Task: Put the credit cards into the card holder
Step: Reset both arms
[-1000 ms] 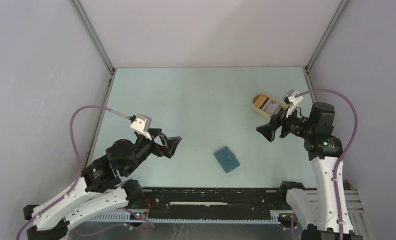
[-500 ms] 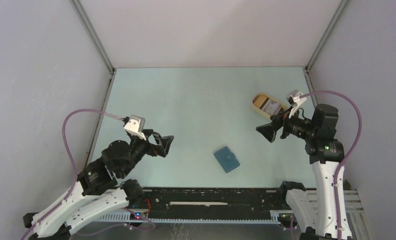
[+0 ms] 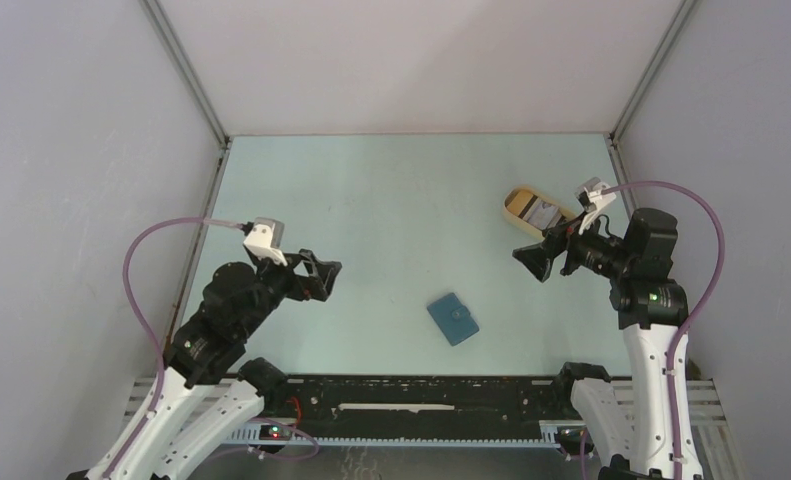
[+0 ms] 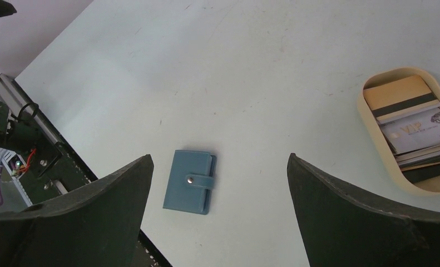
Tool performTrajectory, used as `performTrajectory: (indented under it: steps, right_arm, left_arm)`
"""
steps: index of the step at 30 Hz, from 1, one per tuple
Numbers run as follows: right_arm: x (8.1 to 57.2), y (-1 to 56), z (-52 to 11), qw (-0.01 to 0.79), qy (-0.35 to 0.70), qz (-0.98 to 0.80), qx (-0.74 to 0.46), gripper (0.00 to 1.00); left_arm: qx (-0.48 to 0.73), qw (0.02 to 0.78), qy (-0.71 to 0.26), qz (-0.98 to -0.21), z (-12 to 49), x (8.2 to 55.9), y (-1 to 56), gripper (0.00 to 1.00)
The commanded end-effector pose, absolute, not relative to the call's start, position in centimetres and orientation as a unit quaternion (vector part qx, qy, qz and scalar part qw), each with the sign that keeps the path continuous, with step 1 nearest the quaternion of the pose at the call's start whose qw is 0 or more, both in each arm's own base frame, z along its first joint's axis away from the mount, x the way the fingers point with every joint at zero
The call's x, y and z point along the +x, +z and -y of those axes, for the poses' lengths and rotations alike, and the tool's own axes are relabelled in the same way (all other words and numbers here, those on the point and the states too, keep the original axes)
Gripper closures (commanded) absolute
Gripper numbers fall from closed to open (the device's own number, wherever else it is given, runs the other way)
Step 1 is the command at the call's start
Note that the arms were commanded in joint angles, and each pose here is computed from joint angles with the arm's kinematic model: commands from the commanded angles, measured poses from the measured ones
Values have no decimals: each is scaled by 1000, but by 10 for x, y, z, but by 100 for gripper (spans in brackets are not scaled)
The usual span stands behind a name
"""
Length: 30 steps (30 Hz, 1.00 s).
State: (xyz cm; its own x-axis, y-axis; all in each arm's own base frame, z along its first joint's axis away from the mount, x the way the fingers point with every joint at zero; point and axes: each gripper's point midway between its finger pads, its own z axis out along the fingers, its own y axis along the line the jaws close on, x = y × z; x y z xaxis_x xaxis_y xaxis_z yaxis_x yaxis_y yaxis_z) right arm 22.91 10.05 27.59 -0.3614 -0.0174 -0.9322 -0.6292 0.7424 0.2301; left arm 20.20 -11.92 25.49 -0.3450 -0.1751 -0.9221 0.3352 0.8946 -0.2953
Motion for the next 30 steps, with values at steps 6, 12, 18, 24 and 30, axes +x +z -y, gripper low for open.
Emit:
performTrajectory:
  steps: [6, 12, 18, 24, 30]
  right_arm:
    - [234, 285, -96, 542, 280, -768, -194, 0]
    - [235, 286, -95, 544, 278, -769, -190, 0]
    - [235, 286, -95, 544, 279, -769, -188, 0]
    - [236, 285, -94, 543, 278, -770, -186, 0]
    - [236, 285, -94, 544, 280, -770, -184, 0]
  left_arm:
    - [81, 567, -253, -780, 132, 198, 256, 0]
    - [84, 566, -255, -780, 133, 197, 256, 0]
    - [86, 565, -256, -779, 133, 196, 256, 0]
    - [88, 564, -258, -779, 134, 196, 255, 0]
    - [88, 565, -258, -779, 134, 196, 255, 0]
